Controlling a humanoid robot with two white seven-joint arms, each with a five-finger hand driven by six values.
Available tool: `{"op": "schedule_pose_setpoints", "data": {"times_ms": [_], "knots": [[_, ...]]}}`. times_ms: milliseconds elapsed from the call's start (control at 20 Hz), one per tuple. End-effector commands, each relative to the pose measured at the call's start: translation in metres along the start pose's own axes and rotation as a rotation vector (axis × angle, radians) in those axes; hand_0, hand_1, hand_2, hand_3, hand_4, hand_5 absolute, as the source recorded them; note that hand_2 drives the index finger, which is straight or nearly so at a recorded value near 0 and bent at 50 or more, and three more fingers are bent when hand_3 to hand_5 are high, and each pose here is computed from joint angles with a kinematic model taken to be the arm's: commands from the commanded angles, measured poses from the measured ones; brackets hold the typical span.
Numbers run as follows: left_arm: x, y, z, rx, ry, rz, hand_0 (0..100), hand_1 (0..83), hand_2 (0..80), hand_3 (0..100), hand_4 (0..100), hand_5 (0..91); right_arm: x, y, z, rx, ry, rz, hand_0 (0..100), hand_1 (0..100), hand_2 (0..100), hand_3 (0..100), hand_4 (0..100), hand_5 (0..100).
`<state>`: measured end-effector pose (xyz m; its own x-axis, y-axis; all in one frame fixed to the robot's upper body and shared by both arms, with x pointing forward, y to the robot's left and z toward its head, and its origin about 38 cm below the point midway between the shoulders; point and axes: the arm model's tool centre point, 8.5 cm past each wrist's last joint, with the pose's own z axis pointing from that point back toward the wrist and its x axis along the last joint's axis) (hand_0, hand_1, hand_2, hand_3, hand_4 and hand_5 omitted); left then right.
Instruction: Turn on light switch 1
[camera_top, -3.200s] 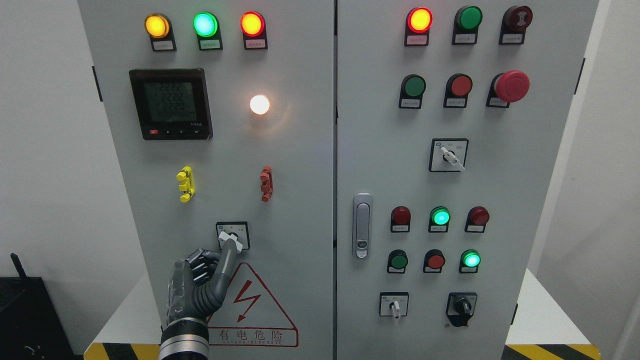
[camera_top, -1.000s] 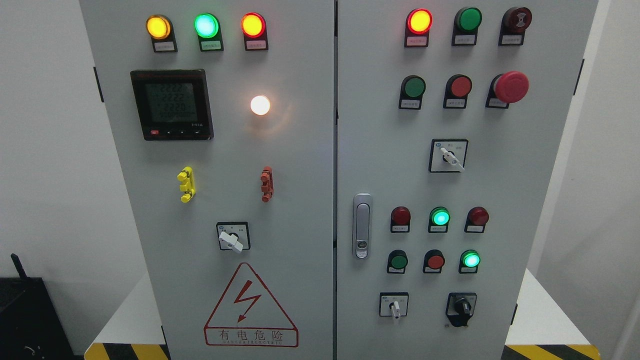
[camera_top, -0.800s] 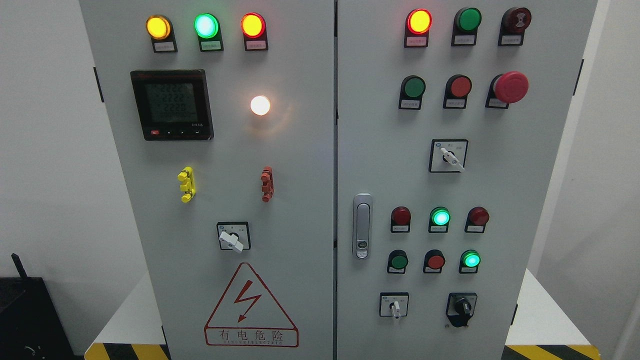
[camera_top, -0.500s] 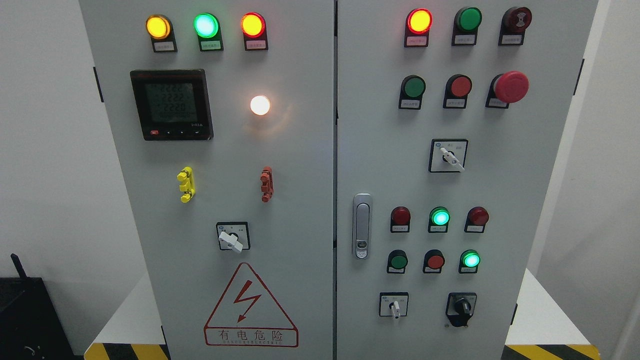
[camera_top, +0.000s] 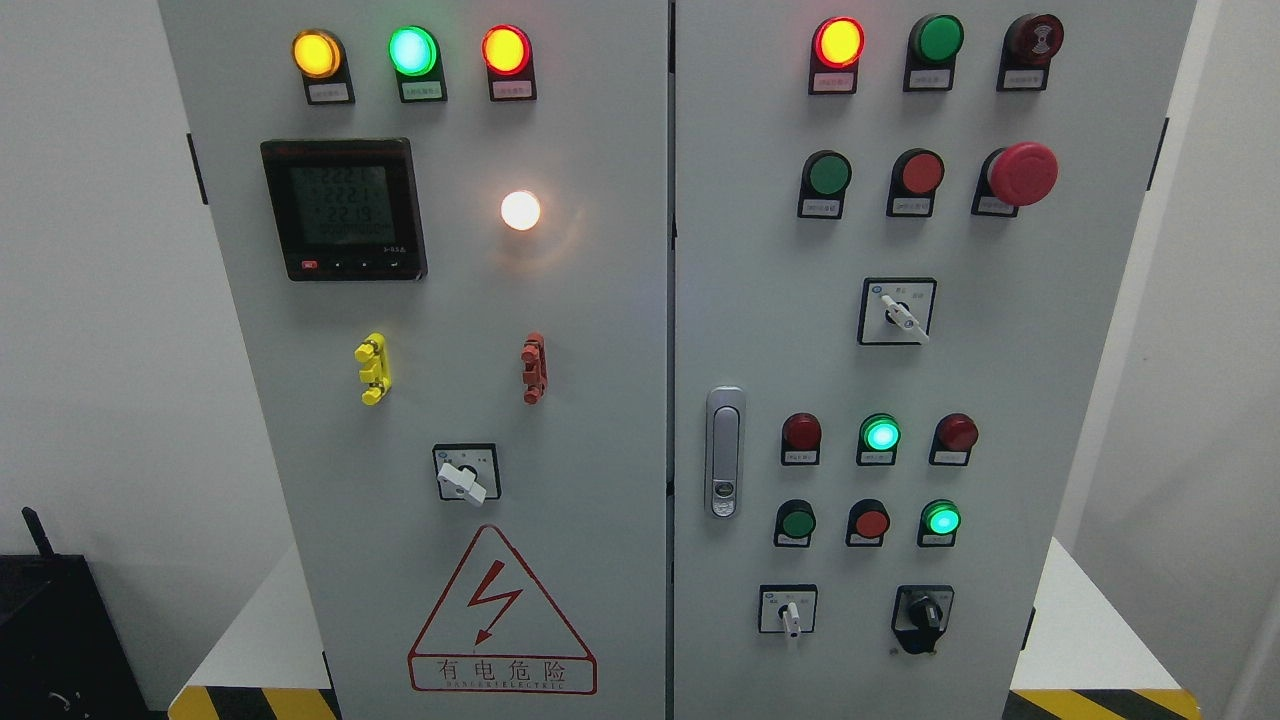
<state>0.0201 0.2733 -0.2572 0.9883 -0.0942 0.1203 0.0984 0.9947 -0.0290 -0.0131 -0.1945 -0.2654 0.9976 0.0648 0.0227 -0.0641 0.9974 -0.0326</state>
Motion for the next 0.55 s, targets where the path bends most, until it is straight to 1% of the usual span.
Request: {"op": "schedule_pose_setpoints", "data": {"times_ms": [0, 300, 500], "knots": [[-0.054, -0.046, -0.002, -0.062, 0.195, -0.013, 1, 0.0, 0.0, 0, 0, 0.0, 0.0, 0.0, 0.0, 0.001, 0.003, -0.024, 0, 0, 0, 0, 0, 0], [-0.044, -0.066, -0.005, -0.061, 0.124, -0.004, 3, 0.0, 0.0, 0, 0, 0.0, 0.0, 0.0, 0.0, 0.001, 0.003, -0.024, 0, 0, 0, 0, 0, 0], [-0.038, -0.065, -0.005, -0.054, 0.098, -0.004, 4, 0.0, 0.0, 0, 0, 0.0, 0.0, 0.0, 0.0, 0.001, 0.003, -0.024, 0, 0, 0, 0, 0, 0]]}}
